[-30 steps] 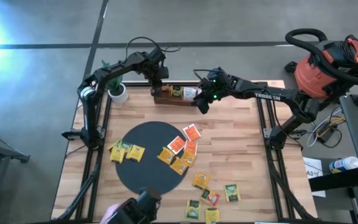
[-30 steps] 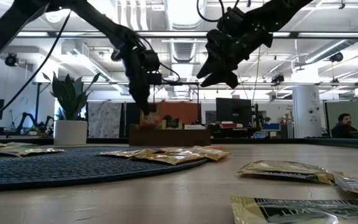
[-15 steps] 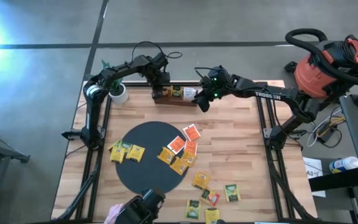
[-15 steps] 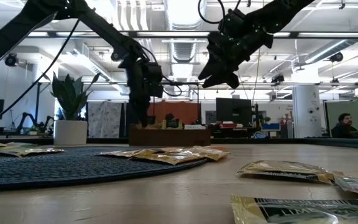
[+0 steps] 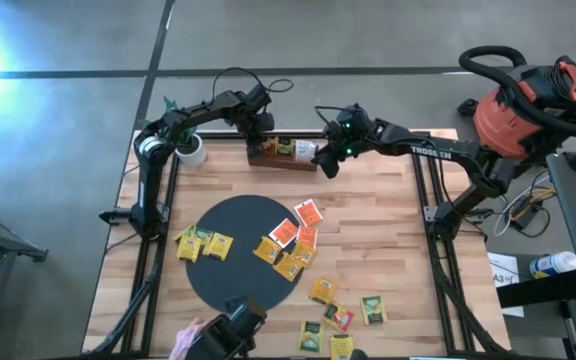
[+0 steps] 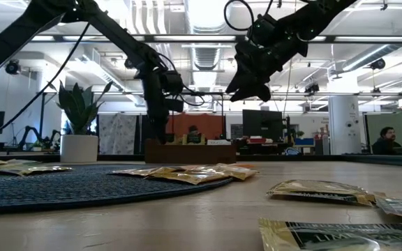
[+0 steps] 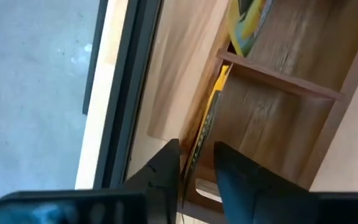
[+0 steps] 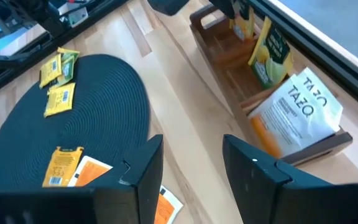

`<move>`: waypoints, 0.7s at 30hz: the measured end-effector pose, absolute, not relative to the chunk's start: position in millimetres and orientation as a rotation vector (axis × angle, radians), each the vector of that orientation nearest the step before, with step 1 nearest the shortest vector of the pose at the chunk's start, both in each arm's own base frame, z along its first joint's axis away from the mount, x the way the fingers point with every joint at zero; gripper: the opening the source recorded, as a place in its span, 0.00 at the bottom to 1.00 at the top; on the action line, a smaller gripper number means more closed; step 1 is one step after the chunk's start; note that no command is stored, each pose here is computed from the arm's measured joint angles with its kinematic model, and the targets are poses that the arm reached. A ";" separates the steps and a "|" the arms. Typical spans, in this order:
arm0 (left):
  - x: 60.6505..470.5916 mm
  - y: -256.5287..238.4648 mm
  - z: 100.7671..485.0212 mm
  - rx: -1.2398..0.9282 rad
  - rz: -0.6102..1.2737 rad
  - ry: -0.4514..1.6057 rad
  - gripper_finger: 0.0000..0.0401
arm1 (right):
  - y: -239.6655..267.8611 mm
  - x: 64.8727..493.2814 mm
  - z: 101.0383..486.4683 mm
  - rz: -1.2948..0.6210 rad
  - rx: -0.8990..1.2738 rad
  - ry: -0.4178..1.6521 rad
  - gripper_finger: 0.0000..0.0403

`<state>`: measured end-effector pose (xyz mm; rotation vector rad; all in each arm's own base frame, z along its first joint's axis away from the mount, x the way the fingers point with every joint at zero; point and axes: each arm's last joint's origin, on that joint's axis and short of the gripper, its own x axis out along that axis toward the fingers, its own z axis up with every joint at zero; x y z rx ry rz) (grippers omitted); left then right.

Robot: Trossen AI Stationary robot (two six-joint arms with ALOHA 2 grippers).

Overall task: Pick & Place Tea
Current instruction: Put the orange tea bag into the left section of the wooden organizer, then put the yellow tea bag into the middle section of the wooden organizer

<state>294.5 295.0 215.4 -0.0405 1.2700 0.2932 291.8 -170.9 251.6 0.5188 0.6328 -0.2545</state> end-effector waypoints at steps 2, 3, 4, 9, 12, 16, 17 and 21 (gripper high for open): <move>294.0 295.6 215.3 -0.031 0.314 1.284 0.26 | -170.3 291.0 248.8 -0.256 0.524 0.640 0.40; 293.6 296.1 215.5 -0.018 0.331 1.297 0.27 | -170.1 290.6 247.6 -0.256 0.527 0.644 0.40; 293.4 296.4 215.9 0.001 0.350 1.314 0.27 | -169.9 290.3 246.6 -0.256 0.529 0.646 0.40; 290.6 296.9 230.5 0.061 0.431 1.326 0.28 | -169.3 289.4 243.9 -0.256 0.533 0.654 0.39; 290.4 294.1 251.7 0.075 0.466 1.252 0.28 | -169.4 289.5 244.0 -0.255 0.532 0.652 0.39; 289.9 284.4 277.6 0.062 0.506 1.162 0.28 | -169.9 290.3 245.0 -0.253 0.525 0.637 0.39; 289.5 280.5 283.1 0.038 0.525 1.142 0.28 | -170.0 290.5 245.2 -0.253 0.524 0.635 0.38; 288.7 252.4 304.8 -0.207 0.497 1.000 0.28 | -170.9 290.5 246.5 -0.254 0.523 0.630 0.37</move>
